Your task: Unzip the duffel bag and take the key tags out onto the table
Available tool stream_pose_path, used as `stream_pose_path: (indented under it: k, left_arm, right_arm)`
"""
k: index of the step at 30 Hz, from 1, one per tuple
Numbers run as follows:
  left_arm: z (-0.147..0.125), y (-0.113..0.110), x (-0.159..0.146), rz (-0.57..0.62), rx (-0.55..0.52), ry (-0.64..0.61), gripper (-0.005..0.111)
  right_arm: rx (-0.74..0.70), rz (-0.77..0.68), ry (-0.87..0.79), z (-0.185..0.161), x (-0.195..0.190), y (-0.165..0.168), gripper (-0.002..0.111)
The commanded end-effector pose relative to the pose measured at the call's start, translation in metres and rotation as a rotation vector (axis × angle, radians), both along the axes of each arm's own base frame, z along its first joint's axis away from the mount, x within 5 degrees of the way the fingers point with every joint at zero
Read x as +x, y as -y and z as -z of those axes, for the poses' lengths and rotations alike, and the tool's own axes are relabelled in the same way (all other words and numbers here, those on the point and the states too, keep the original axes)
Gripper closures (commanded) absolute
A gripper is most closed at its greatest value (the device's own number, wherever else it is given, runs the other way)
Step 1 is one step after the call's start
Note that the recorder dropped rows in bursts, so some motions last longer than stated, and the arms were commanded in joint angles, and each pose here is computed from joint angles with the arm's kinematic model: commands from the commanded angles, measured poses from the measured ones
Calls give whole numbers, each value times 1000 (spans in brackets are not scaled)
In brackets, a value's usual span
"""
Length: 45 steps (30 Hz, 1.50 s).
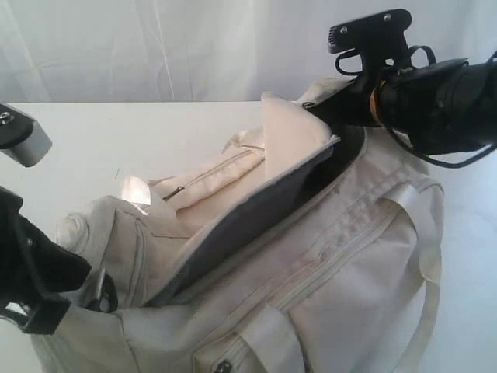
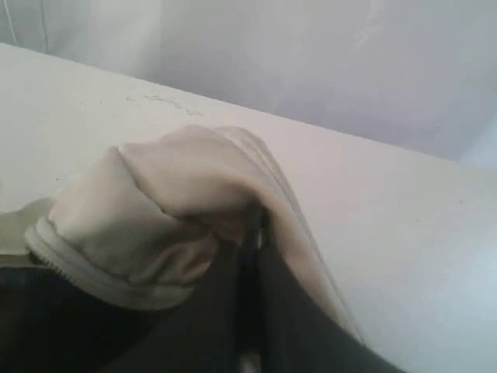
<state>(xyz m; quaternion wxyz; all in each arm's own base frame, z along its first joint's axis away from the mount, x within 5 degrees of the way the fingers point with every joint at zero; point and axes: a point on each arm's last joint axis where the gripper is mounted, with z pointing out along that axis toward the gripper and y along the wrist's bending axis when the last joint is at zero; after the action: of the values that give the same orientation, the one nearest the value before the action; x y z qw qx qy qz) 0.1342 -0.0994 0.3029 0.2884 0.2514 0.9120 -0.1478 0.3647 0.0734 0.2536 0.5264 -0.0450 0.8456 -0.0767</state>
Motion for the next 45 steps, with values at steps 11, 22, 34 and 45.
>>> stream_pose_path:
  k: [11,22,34,45]
  left_arm:
    - [-12,2,-13,61,-55,72,106]
    - [-14,-1,-7,34,-29,135,41]
    - [-9,6,11,35,8,204,41]
    - [1,18,38,62,73,306,41]
  right_arm:
    - [167,-50,58,-38,1,2,105]
    - [273,-127,174,-87,-53,7,36]
    - [557,-491,-48,-41,-148,-16,37]
    - [741,-835,-238,-46,-226,-29,37]
